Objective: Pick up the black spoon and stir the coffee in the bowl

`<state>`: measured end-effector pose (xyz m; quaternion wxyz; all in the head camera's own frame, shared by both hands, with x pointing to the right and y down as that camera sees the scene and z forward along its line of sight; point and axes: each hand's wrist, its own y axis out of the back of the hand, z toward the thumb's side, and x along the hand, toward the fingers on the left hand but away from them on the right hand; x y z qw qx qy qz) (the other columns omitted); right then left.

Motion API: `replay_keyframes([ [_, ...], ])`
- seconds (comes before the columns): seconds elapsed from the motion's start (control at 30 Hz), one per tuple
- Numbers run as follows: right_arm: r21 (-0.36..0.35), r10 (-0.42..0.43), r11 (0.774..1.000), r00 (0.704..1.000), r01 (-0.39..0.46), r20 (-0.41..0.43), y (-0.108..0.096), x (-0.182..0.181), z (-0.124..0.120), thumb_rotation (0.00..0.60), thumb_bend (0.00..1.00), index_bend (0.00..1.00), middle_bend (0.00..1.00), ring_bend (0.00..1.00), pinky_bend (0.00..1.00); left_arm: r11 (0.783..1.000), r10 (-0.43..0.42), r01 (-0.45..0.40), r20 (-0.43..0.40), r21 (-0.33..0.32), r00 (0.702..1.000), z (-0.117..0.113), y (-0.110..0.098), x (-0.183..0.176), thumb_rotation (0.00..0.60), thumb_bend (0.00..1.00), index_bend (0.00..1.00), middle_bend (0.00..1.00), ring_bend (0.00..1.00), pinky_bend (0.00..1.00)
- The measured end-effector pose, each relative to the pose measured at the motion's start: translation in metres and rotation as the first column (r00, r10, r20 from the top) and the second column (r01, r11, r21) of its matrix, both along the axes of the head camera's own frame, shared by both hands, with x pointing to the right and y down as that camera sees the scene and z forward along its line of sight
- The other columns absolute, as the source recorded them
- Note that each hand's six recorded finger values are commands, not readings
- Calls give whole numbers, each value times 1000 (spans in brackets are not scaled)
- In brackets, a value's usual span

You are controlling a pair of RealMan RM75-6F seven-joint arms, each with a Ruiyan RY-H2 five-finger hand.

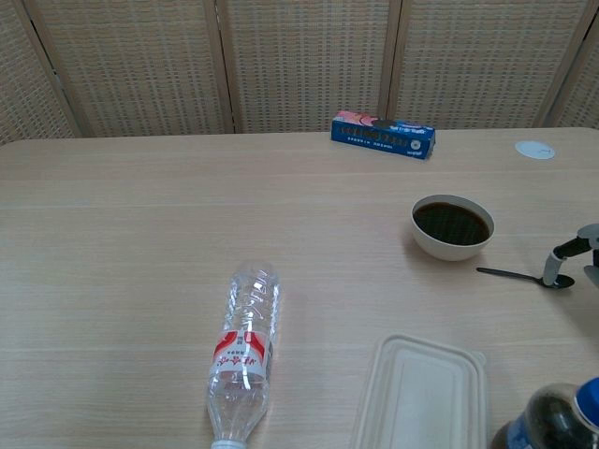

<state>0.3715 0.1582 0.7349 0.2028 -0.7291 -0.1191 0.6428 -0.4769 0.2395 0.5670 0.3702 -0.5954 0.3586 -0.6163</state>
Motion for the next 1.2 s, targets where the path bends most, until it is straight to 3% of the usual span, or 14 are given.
replay_keyframes([
  [0.4,4,21,1000,998,-21,-57,5,23,-1,600,1000,308,989,1000,1000,1000,4,-4,-3,4,1000,0,-1,1,600,447,0,0,0,0],
  [0.83,32,62,998,989,-58,-134,-3,58,-8,600,1000,311,988,1000,1000,1000,5,-5,-2,1,1000,2,-1,2,600,447,0,0,0,0],
  [1.2,45,45,998,995,-41,-95,-5,40,-13,600,1000,311,987,1000,1000,1000,2,-2,-1,3,1000,0,0,1,600,447,0,0,0,0],
])
